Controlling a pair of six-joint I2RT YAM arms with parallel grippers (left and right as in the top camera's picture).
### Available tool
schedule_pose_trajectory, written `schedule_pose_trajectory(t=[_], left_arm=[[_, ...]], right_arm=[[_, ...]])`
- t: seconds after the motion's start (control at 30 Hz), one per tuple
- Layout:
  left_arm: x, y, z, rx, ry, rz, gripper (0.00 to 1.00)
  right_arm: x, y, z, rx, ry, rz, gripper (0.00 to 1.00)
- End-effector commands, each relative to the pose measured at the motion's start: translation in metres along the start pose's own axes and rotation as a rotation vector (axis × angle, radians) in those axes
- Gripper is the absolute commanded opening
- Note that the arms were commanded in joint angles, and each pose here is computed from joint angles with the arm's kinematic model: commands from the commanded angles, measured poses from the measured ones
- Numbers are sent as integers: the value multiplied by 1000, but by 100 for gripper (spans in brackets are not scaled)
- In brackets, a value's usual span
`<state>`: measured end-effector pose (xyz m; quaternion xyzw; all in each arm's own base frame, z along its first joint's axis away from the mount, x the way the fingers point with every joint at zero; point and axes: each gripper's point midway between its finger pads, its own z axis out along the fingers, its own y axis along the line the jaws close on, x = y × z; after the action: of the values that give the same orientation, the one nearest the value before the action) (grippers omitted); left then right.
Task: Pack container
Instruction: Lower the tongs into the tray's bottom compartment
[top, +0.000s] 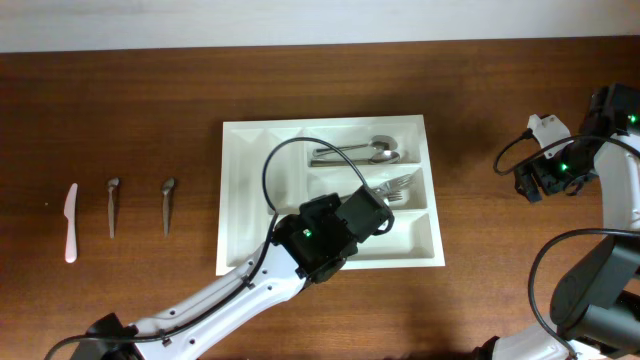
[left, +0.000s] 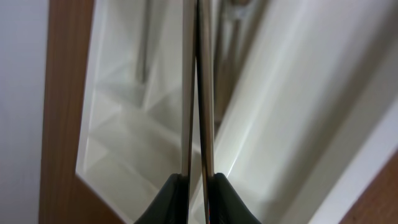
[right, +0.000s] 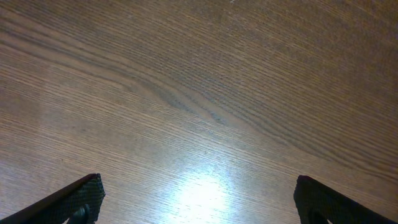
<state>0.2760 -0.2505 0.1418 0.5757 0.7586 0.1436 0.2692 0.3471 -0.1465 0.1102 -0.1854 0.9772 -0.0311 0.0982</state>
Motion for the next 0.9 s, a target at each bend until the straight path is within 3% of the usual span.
schedule_pose_trajectory(t=[0.0, 0.27, 0.43, 0.87], left_arm=[[-16, -14, -2, 84, -74, 111, 8], [-27, -29, -3, 163, -145, 106, 9], [-15, -37, 12, 187, -96, 120, 13], [5, -75, 69, 275, 56, 172, 12]], right_arm=[[0, 3, 2, -17, -6, -7, 99], [0, 3, 2, -17, -6, -7, 99], [0, 3, 2, -17, -6, -7, 99], [0, 3, 2, -17, -6, -7, 99]])
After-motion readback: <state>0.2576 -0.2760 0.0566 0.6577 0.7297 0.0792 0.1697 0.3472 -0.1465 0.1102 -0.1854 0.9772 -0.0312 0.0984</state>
